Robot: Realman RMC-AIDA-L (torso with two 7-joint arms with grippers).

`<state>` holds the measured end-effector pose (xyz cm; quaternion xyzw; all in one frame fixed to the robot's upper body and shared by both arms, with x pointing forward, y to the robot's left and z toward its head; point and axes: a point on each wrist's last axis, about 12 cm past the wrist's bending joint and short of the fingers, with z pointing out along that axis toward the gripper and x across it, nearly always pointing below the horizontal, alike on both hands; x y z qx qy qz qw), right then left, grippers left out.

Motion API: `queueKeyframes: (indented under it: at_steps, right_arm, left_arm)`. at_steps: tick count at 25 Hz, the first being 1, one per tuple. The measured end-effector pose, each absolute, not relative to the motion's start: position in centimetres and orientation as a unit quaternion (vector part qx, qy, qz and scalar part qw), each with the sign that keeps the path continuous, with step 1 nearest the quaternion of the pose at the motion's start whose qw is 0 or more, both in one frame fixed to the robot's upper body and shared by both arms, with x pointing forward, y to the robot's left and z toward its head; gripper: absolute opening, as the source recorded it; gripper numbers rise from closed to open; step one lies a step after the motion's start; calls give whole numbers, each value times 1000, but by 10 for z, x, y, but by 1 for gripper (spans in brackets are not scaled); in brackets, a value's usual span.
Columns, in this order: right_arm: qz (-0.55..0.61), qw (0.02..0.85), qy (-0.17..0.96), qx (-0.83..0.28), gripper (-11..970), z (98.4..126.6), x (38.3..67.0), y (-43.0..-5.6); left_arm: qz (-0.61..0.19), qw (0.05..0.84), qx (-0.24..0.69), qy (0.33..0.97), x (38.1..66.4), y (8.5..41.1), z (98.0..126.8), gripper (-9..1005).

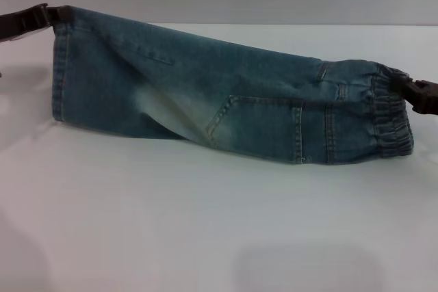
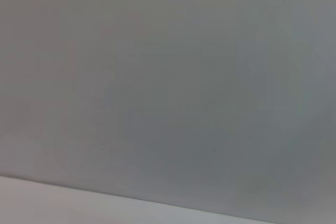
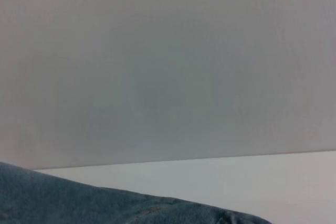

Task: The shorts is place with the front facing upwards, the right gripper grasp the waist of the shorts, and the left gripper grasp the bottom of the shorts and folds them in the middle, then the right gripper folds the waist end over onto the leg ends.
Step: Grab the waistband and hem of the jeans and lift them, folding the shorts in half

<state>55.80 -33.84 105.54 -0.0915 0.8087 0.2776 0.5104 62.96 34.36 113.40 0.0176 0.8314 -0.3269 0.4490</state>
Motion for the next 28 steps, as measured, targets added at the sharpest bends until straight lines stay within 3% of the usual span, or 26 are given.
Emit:
queueKeyframes:
  at_steps: [28]
  right_arm:
    - [236, 543, 802, -82, 4, 1049, 561, -340]
  left_arm:
    - [-262, 472, 80, 838, 643, 330, 1133, 16]
